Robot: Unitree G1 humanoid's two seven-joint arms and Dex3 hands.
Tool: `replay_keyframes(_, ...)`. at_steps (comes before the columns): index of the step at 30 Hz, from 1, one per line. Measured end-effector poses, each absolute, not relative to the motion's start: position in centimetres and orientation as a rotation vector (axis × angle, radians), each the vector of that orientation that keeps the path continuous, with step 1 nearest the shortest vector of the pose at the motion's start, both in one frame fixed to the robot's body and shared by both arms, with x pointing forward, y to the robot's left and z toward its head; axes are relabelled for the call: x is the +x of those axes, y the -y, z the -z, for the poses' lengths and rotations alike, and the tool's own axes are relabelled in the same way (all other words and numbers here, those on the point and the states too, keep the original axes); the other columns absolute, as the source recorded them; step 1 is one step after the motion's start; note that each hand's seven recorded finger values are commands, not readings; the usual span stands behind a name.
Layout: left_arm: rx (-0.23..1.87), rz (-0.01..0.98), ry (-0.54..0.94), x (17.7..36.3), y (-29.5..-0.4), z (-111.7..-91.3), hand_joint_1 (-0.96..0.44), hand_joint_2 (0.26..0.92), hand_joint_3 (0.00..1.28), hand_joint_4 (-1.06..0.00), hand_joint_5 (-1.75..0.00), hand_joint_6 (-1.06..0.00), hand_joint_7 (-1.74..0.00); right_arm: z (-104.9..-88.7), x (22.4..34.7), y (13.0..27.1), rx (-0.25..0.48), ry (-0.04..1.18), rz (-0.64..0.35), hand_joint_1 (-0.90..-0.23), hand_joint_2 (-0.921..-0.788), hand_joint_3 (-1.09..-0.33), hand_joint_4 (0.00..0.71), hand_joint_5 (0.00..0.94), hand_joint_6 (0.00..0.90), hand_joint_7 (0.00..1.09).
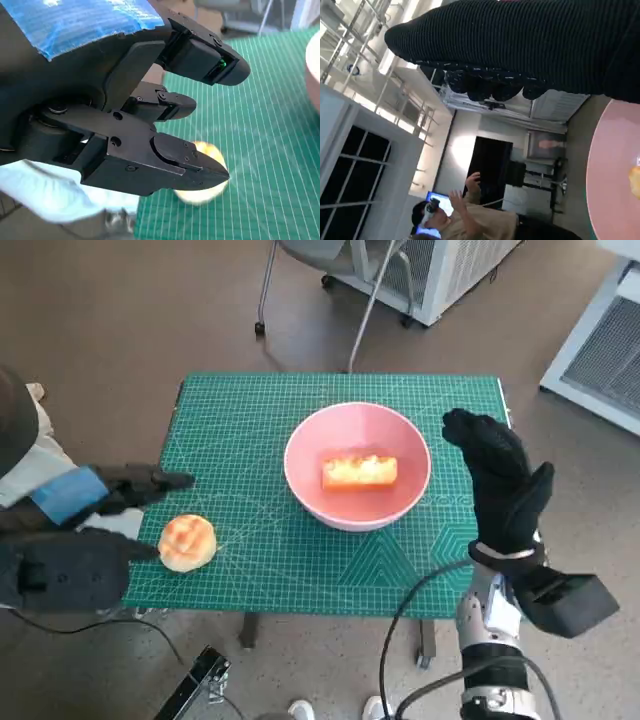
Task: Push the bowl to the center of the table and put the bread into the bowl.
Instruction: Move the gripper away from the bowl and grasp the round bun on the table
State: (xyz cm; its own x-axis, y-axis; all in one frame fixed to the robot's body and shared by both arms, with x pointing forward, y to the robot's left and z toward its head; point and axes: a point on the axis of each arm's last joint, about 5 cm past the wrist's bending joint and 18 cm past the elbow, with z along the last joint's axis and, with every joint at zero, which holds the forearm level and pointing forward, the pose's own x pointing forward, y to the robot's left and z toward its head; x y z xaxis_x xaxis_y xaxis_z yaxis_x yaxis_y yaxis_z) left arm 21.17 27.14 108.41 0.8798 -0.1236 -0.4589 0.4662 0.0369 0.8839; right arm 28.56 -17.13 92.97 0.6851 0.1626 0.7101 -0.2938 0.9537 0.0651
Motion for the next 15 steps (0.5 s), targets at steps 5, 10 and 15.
replay_keyframes(5,1.463,0.454,-0.295,21.1,-27.2,-107.9,0.17,0.863,0.00,-0.41,0.00,-0.56,-0.02,-93.1,28.6,17.1,0.181,0.774,-0.262,-0.611,-0.921,-0.672,0.403,0.000,0.150,0.59)
replay_keyframes(10,1.460,0.453,-0.282,21.3,-27.0,-107.3,0.17,0.858,0.00,-0.41,0.00,-0.56,-0.01,-93.3,28.6,17.1,0.182,0.778,-0.268,-0.613,-0.921,-0.674,0.403,0.000,0.143,0.60)
replay_keyframes(15,1.458,0.470,-0.285,21.5,-26.6,-106.6,0.17,0.856,0.00,-0.40,0.00,-0.56,-0.01,-93.5,28.7,17.1,0.182,0.782,-0.274,-0.612,-0.921,-0.674,0.403,0.000,0.140,0.61)
